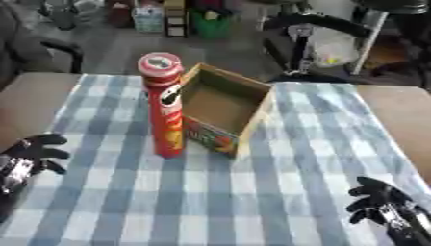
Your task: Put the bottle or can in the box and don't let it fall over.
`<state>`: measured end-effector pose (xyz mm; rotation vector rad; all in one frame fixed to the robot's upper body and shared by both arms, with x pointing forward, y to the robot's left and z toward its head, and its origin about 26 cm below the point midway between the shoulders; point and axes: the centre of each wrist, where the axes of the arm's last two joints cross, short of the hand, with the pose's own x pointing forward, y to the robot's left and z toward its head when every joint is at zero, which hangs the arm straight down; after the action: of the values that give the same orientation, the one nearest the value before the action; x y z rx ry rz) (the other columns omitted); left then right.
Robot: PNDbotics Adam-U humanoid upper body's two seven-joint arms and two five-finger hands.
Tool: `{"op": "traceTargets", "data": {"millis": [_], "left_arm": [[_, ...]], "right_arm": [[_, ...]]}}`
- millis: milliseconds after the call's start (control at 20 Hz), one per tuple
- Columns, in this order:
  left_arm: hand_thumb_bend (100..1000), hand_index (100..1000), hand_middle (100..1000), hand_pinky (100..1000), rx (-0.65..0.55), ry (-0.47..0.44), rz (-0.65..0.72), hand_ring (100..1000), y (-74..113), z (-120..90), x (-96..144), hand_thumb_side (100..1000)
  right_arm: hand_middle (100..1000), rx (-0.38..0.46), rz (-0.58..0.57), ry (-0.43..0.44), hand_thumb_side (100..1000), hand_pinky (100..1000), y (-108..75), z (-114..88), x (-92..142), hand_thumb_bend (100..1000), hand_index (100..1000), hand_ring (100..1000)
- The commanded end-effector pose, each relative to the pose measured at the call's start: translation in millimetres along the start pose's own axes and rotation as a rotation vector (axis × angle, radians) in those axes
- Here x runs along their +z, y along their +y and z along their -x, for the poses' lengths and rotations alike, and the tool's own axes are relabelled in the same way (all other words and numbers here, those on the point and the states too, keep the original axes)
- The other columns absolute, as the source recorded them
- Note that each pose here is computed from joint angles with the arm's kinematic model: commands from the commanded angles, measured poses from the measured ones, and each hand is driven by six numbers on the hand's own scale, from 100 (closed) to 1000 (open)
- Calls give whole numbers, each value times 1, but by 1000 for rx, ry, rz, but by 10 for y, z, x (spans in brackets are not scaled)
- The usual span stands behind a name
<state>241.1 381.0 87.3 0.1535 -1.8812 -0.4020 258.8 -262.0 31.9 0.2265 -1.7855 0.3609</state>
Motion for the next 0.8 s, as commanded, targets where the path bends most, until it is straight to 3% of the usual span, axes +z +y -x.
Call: {"op": "traceTargets", "data": {"millis": [50,250,500,650,700,800], "left_arm": [[173,815,737,564,-127,-58,12,694,229,-228,-51,702],[176,831,750,584,-311,-172,84,709,563,-581,-224,670],[218,876,788,661,-613,-322,221,748,1070,-1174,-649,608],[250,893,803,703,-759,-364,295,764,1371,-1508,-964,597],[287,916,829,761,-817,-371,323,792,1451,-1609,-1052,595],[316,928,843,791,-932,-394,402,807,1525,-1745,-1224,599]], "right_arm": [[655,28,2,-19,598,497,-55,-74,-19,100,829,585],[655,31,-5,-15,598,497,-62,-70,-16,100,829,584],[655,38,-12,-10,600,497,-73,-70,-10,100,829,584],[655,42,-24,-6,600,497,-70,-68,-12,100,829,585],[655,43,-28,-6,601,497,-69,-68,-13,100,829,585],[655,44,-36,-4,602,497,-70,-68,-15,100,829,585]]}}
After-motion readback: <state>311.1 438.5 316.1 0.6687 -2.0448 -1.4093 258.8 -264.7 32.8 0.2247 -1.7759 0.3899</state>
